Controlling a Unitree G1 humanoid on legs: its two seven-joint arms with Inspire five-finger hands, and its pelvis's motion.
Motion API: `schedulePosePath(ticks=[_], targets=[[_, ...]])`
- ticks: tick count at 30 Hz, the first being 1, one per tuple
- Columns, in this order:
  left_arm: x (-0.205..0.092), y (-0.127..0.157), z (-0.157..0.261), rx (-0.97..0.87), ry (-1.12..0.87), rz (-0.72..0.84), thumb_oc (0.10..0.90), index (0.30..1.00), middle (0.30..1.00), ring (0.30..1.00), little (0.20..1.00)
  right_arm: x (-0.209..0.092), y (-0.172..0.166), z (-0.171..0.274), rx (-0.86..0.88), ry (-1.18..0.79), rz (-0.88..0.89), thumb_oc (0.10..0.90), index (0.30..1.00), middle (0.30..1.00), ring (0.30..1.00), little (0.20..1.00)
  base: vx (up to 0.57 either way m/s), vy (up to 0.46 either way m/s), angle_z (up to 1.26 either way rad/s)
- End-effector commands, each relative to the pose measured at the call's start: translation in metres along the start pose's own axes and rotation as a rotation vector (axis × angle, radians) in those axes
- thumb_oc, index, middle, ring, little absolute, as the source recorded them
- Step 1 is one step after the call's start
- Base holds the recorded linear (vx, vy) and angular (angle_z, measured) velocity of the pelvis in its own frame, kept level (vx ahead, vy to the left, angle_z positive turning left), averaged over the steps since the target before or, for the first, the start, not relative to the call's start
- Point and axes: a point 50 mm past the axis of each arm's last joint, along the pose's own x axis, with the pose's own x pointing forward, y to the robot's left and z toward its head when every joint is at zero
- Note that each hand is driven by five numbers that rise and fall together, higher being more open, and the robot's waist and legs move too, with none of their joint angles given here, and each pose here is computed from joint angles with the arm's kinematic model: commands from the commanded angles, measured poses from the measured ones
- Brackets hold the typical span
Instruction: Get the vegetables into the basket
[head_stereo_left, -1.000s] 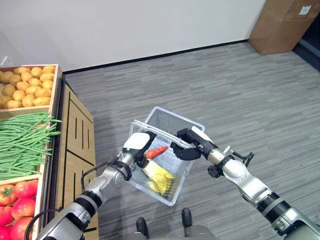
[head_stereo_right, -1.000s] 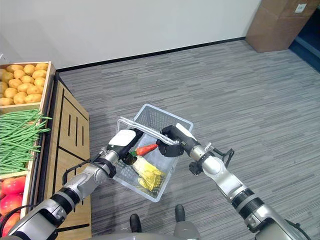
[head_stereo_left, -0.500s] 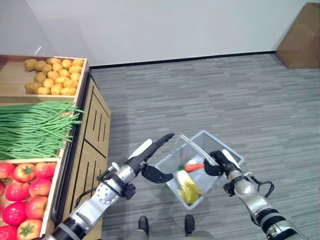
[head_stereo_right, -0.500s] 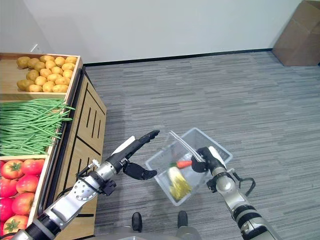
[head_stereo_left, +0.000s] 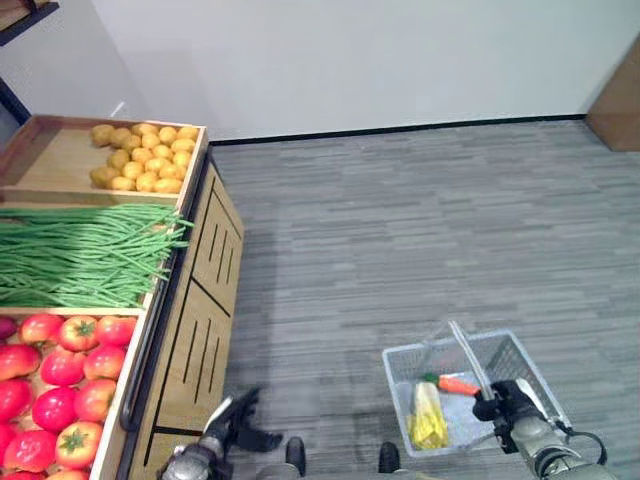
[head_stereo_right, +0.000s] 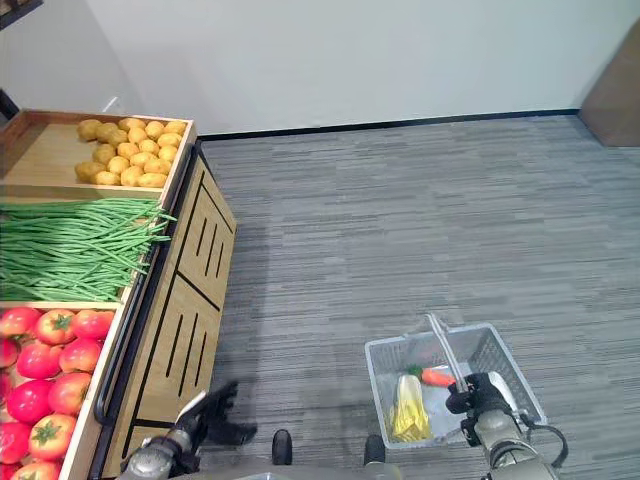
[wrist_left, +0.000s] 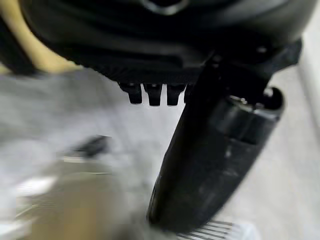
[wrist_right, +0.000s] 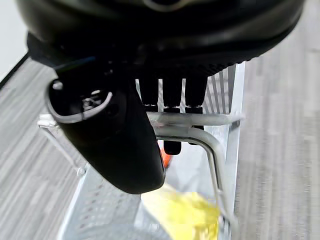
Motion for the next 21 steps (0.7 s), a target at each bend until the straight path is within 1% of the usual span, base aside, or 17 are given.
schedulePosePath(ticks=[1,3,4,5,7,9,10,11,16,19,21], targets=[[0.011,0.017,0.044,0.104,-0.154,0.088,0.900,1.000,1.000,1.000,1.000,0.007,-0.048,0.047,0.069,-0.149,-0.162,0.400,0.300,0.300,0.300,0.300,0.00,-0.030,-0.01],[0.012,0.019,0.016,0.050,-0.009,0.140,0.900,1.000,1.000,1.000,1.000,0.008,-0.050,0.040,0.070,-0.116,-0.168,0.400,0.300,0.300,0.300,0.300,0.00,-0.037,-0.13],[0.010,0.017,-0.006,0.018,0.113,0.182,0.900,1.000,1.000,1.000,1.000,0.007,-0.049,0.029,0.091,-0.072,-0.171,0.400,0.300,0.300,0.300,0.300,0.02,-0.041,-0.13],[0.007,0.018,-0.017,0.007,0.171,0.204,0.900,1.000,1.000,1.000,1.000,0.007,-0.048,0.026,0.101,-0.059,-0.166,0.400,0.300,0.300,0.300,0.300,0.03,-0.038,-0.04],[0.003,0.015,-0.029,-0.012,0.228,0.214,0.900,1.000,1.000,1.000,1.000,0.006,-0.045,0.019,0.108,-0.042,-0.161,0.400,0.300,0.300,0.300,0.300,0.03,-0.022,-0.02],[0.002,0.013,-0.033,-0.009,0.247,0.216,0.900,1.000,1.000,1.000,1.000,0.006,-0.045,0.014,0.109,-0.026,-0.160,0.400,0.300,0.300,0.300,0.300,0.02,-0.016,-0.13],[-0.001,0.009,-0.040,-0.012,0.270,0.211,0.900,1.000,1.000,1.000,1.000,0.005,-0.044,0.008,0.124,-0.009,-0.155,0.488,0.424,0.424,0.424,0.424,0.03,-0.025,-0.12],[-0.002,0.003,-0.044,-0.039,0.285,0.192,0.900,1.000,1.000,1.000,1.000,0.004,-0.041,-0.001,0.166,0.018,-0.142,0.900,1.000,1.000,1.000,1.000,0.03,-0.028,0.00],[-0.002,-0.002,-0.047,-0.060,0.293,0.182,0.900,1.000,1.000,1.000,1.000,0.002,-0.037,-0.010,0.202,0.046,-0.128,0.900,1.000,1.000,1.000,1.000,0.00,0.000,0.00],[-0.002,-0.003,-0.047,-0.060,0.297,0.183,0.900,1.000,1.000,1.000,1.000,-0.003,-0.016,-0.028,0.152,0.095,-0.059,0.900,1.000,1.000,1.000,1.000,0.00,-0.002,0.01],[-0.002,-0.003,-0.047,-0.066,0.299,0.187,0.900,1.000,1.000,1.000,1.000,-0.005,-0.011,-0.034,0.129,0.109,-0.042,0.900,1.000,1.000,1.000,1.000,0.00,-0.005,0.05]])
